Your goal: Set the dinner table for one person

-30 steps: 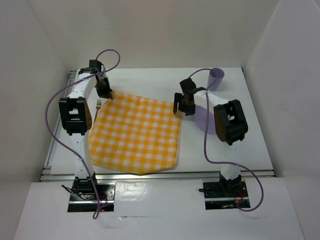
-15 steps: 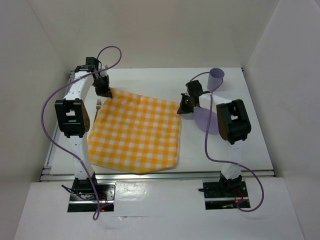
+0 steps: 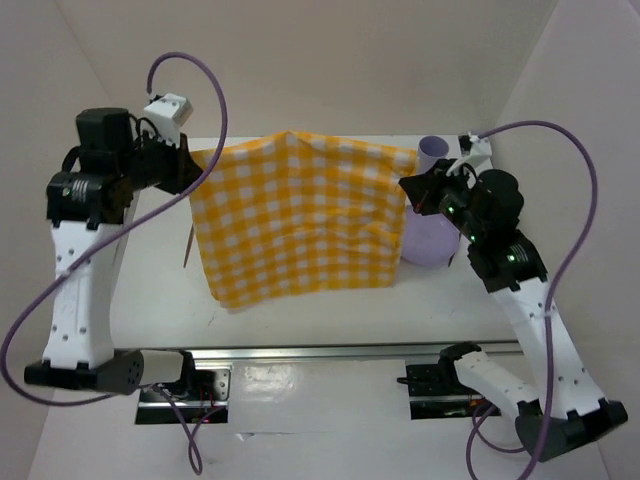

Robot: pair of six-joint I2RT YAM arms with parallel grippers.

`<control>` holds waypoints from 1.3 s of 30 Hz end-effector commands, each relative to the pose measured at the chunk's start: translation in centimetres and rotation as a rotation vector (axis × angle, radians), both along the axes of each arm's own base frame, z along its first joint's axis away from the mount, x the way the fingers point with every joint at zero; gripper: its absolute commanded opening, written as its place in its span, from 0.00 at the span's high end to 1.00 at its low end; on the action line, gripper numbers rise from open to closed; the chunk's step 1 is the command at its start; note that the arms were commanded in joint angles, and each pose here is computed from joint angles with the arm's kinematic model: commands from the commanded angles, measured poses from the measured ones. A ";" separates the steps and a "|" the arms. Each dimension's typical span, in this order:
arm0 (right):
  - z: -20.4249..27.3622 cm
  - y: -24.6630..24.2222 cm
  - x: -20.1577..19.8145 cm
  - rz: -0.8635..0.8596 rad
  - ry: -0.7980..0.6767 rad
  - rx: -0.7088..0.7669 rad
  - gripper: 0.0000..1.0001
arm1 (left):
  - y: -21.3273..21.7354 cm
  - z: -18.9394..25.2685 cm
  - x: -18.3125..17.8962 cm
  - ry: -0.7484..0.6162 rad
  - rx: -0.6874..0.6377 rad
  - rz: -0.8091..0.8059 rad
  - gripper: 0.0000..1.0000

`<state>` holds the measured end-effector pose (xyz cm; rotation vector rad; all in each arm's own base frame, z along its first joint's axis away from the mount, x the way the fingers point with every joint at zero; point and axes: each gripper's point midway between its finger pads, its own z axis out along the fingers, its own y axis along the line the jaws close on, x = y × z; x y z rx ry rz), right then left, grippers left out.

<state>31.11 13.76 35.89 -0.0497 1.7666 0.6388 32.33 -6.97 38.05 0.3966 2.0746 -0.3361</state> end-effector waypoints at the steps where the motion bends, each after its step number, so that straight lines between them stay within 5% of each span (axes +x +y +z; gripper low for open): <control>1: -0.3 -0.8 -1.7 -0.011 0.036 -0.042 1.00 | -0.3 -1.9 -2.9 0.083 0.024 -0.047 1.00; 9: 5.7 -2.4 -5.1 -0.045 -0.075 -0.014 1.00 | -1.4 0.5 -5.7 0.083 -0.047 -0.057 1.00; 14: 4.9 -1.7 -4.6 -0.020 -0.034 -0.013 1.00 | -1.5 0.6 -5.1 0.083 -0.066 -0.044 1.00; 26: -5.6 1.8 9.5 -0.051 0.172 -0.074 1.00 | -1.0 -8.0 8.5 0.241 -0.055 0.071 1.00; 39: -20.3 0.5 23.9 -0.135 0.382 -0.117 1.00 | 0.8 -23.2 21.8 0.405 0.044 0.210 1.00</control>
